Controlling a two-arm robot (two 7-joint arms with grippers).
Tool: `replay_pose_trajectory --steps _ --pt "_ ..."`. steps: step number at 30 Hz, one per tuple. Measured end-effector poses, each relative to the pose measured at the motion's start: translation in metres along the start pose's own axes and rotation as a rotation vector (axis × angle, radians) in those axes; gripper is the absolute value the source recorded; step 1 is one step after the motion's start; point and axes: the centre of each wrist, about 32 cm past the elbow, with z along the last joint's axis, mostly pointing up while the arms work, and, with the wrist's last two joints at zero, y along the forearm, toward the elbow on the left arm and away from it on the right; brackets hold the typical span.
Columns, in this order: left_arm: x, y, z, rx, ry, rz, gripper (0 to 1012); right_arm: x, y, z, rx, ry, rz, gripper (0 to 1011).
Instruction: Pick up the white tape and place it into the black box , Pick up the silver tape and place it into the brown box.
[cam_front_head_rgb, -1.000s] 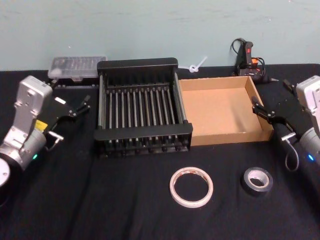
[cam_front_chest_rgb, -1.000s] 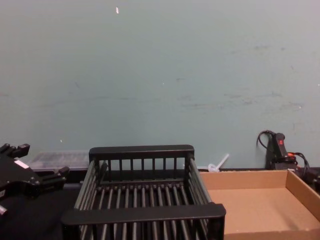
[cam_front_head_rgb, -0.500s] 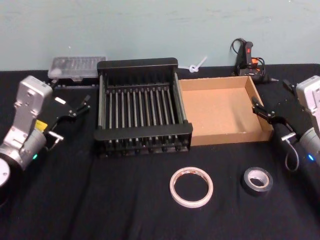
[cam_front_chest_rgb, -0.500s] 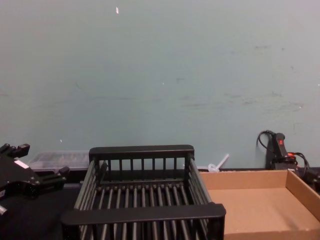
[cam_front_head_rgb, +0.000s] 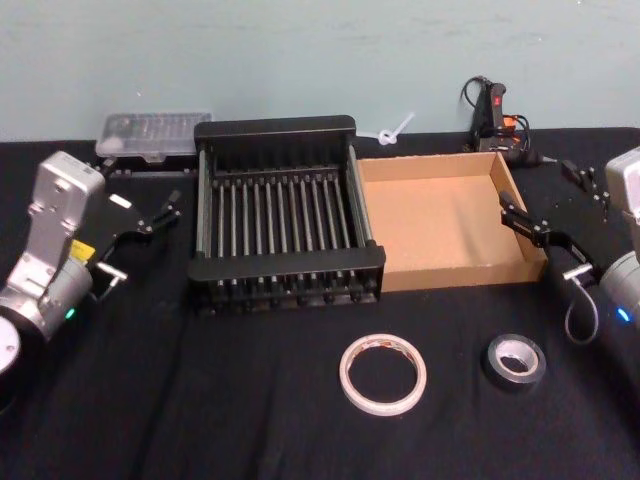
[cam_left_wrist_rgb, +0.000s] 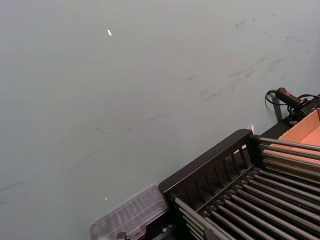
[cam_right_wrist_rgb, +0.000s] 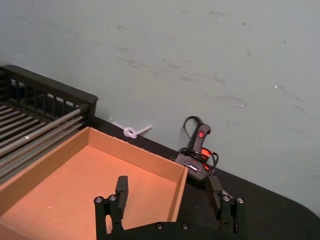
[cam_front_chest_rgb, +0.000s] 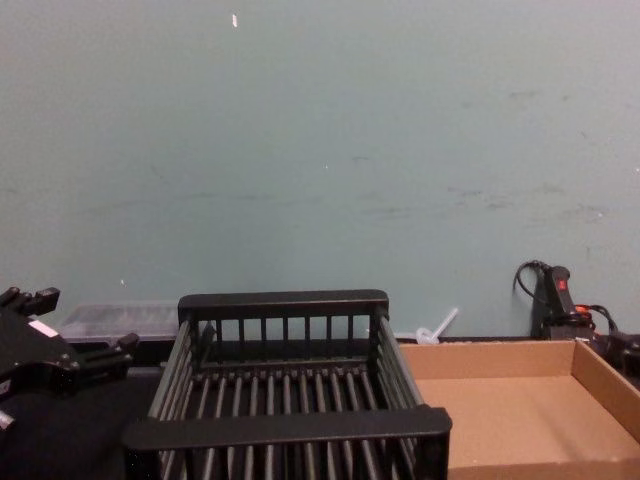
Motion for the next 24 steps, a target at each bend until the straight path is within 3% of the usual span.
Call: replay_pose_trajectory --steps 11,24 --pt "0.0000 0.000 0.000 0.000 0.000 0.000 1001 -0.0058 -0.018 0.012 -0.032 0.088 0.067 1002" --pt "0.0000 0.000 0.000 0.000 0.000 0.000 1001 -0.0207 -0.053 0.027 -0.104 0.153 0.138 1002"
